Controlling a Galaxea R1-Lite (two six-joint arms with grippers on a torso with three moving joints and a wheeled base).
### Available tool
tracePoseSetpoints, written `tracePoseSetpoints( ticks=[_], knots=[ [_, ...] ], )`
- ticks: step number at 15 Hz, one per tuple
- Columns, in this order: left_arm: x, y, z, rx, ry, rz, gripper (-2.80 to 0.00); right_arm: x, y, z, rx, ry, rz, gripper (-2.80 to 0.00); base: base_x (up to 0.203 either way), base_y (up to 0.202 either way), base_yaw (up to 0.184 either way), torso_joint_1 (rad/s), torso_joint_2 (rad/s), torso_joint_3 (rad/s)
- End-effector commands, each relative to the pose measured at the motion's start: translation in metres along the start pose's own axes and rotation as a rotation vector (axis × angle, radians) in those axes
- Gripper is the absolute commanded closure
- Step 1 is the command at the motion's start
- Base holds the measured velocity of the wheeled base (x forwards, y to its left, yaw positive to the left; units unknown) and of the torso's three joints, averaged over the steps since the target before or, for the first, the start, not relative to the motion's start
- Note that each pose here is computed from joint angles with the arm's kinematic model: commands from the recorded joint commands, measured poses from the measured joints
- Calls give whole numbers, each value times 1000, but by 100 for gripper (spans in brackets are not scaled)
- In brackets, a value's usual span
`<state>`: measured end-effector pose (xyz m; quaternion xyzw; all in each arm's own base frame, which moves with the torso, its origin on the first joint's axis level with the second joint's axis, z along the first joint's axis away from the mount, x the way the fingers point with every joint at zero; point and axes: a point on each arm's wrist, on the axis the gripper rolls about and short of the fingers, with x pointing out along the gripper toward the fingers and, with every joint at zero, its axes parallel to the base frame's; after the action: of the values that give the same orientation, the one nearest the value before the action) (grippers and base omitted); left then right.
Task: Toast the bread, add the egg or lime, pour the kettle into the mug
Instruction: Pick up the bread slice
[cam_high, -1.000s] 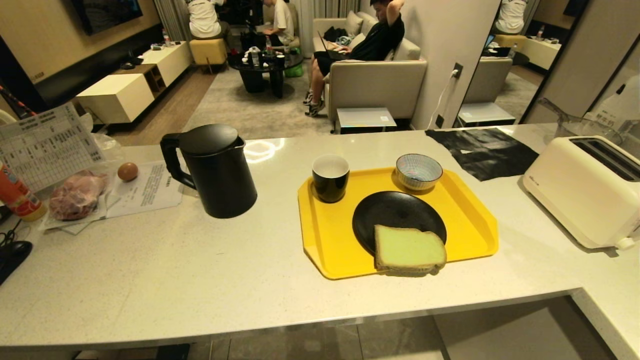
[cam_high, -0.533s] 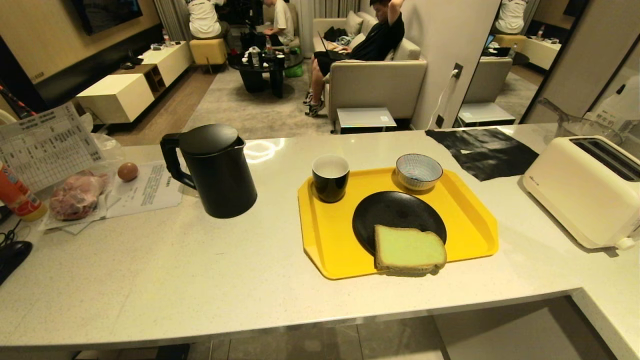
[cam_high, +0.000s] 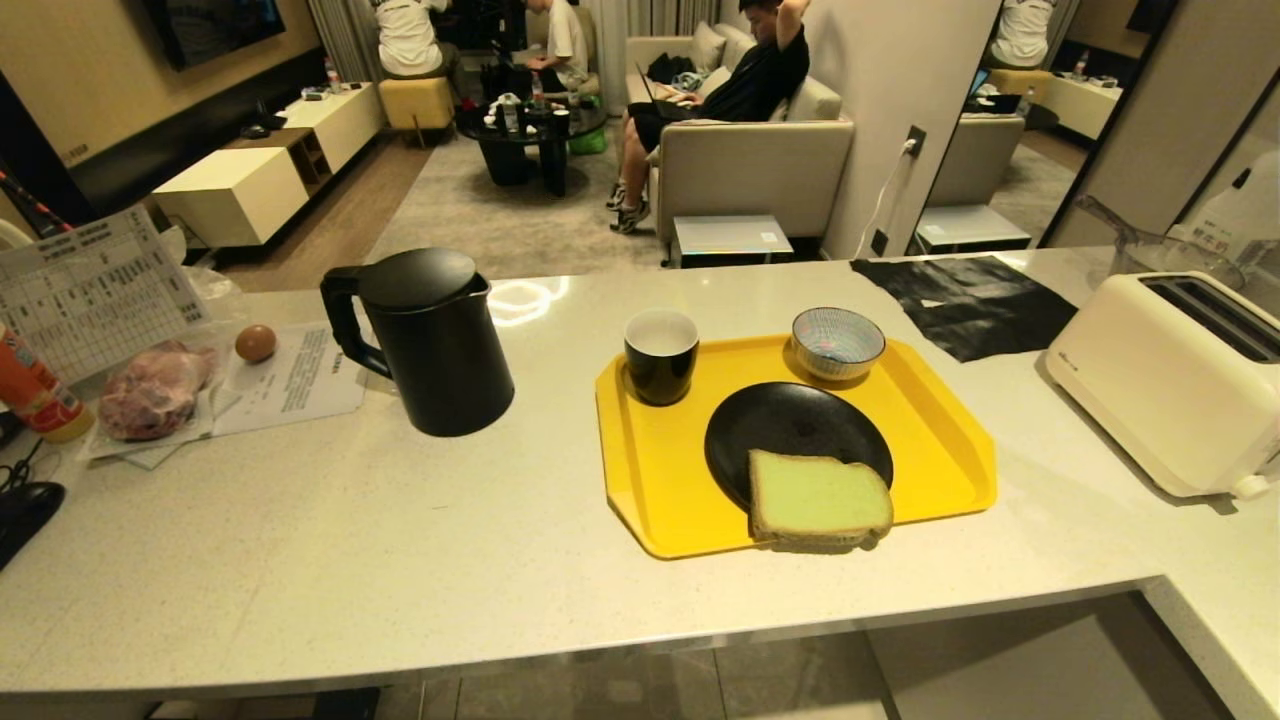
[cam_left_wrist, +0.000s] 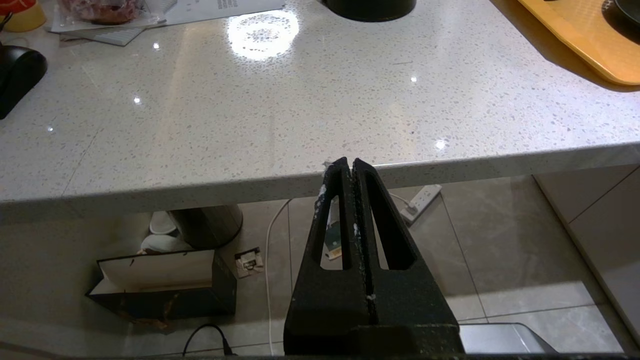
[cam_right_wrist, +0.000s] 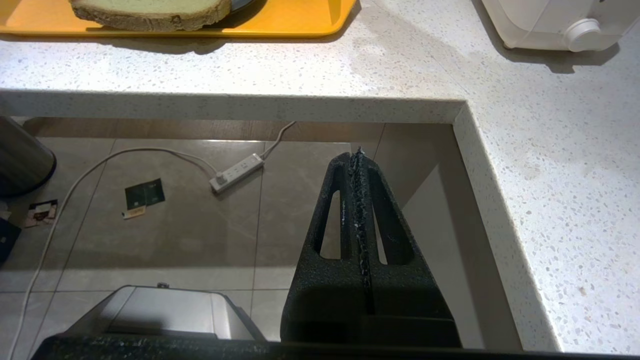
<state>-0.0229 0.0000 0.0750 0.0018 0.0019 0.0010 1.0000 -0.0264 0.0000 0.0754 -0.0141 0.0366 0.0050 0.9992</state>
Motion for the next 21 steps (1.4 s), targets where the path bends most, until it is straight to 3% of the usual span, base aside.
tracePoseSetpoints(
  ticks=[1,7,9,11,14,21],
  knots=[
    [0,0,0,-1,1,1,0,0,0,0,-2,2,0,0,0,0,0,0,0,0],
    [0,0,0,-2,-1,1,0,-1,0,2,9,-6,-10,0,0,0,0,0,0,0],
    [0,0,0,-2,0,0,0,-8,0,20,6,-54,13,0,0,0,0,0,0,0],
    [0,0,0,-2,1,1,0,-6,1,33,5,-20,71,0,0,0,0,0,0,0],
    [0,0,0,-2,0,1,0,8,0,60,7,82,88,0,0,0,0,0,0,0],
    [0,0,0,-2,0,0,0,86,-1,137,24,306,145,0,0,0,0,0,0,0]
  ],
)
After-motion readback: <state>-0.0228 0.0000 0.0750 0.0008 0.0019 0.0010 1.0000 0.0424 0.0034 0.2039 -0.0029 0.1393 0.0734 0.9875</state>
